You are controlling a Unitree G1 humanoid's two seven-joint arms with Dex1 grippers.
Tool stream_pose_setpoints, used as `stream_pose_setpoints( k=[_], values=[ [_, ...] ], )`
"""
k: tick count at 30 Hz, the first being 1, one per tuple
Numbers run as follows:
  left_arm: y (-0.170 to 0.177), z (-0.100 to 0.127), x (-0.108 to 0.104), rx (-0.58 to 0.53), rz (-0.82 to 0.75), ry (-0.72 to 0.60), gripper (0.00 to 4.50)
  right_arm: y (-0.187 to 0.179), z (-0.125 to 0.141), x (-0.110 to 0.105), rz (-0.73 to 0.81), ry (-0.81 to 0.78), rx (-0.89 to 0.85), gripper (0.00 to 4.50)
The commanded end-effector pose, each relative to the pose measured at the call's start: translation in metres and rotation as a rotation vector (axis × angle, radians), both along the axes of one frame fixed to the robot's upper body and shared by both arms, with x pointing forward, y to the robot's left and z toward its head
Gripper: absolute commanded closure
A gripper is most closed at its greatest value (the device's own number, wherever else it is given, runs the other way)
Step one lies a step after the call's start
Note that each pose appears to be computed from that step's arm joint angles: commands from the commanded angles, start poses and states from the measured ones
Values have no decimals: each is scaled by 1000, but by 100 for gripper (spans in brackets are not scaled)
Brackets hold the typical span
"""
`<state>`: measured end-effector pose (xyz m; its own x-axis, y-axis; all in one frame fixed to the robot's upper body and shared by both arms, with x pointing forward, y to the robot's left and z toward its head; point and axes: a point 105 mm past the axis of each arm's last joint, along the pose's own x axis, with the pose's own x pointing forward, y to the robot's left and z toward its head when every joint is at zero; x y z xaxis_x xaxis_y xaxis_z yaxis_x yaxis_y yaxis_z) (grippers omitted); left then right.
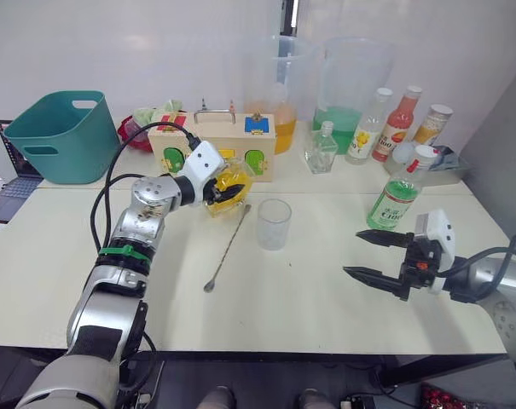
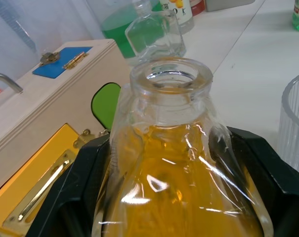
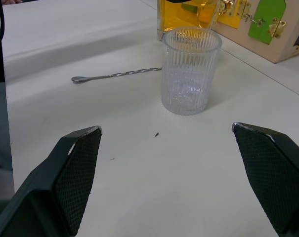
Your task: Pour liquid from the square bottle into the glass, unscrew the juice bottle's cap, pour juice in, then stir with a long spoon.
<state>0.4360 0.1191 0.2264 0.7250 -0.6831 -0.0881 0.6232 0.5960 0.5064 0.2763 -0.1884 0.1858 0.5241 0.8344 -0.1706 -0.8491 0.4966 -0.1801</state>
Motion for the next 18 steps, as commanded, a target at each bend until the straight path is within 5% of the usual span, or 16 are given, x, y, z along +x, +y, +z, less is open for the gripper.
stream_pose_setpoints(
  k=[1,8,18],
  values=[
    [-18,51,-4,-5,-45,-200,170,0,12,-3,-11,-52,10,1],
    [-40,50,-9,99,-75,-387,170,0,9,-6,-43,-50,16,1],
    [-49,39,-9,152,-79,-474,170,2,12,-6,-53,-39,43,1]
  ],
)
